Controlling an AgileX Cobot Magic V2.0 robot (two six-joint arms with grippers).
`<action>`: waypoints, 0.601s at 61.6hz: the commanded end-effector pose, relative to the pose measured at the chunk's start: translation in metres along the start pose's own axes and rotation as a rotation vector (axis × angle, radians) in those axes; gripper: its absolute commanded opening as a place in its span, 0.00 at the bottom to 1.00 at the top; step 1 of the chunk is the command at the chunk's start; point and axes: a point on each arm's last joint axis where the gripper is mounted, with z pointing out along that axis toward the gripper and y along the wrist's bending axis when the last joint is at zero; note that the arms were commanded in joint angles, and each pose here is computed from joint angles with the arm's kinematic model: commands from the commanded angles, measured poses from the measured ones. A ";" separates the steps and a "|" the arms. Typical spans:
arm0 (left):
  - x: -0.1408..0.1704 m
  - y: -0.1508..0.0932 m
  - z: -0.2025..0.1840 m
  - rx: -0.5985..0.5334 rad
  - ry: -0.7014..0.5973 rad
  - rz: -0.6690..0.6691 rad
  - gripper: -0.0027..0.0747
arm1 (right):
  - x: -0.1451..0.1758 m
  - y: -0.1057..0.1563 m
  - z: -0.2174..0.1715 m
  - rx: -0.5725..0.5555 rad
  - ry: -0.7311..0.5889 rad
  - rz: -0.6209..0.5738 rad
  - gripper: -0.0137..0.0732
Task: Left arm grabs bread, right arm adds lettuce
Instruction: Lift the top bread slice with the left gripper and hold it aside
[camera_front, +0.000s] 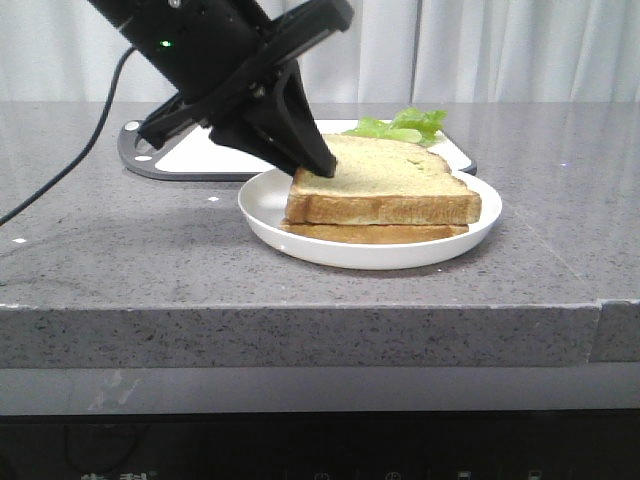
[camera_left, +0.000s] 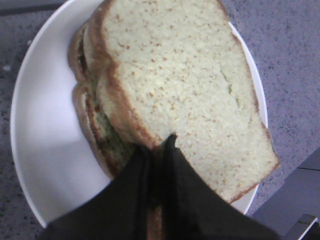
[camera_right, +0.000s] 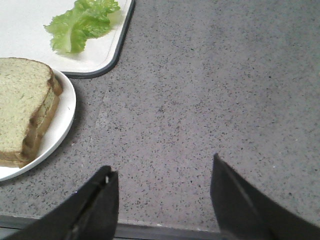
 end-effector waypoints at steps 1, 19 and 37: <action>-0.008 -0.027 -0.040 0.049 -0.122 0.061 0.01 | -0.016 0.001 -0.005 0.000 -0.099 0.001 0.66; 0.009 -0.053 -0.133 -0.024 -0.273 0.264 0.01 | -0.015 0.003 -0.005 -0.032 -0.088 0.043 0.66; 0.050 -0.032 -0.207 -0.205 -0.411 0.218 0.01 | -0.027 0.006 0.010 -0.056 -0.047 0.087 0.66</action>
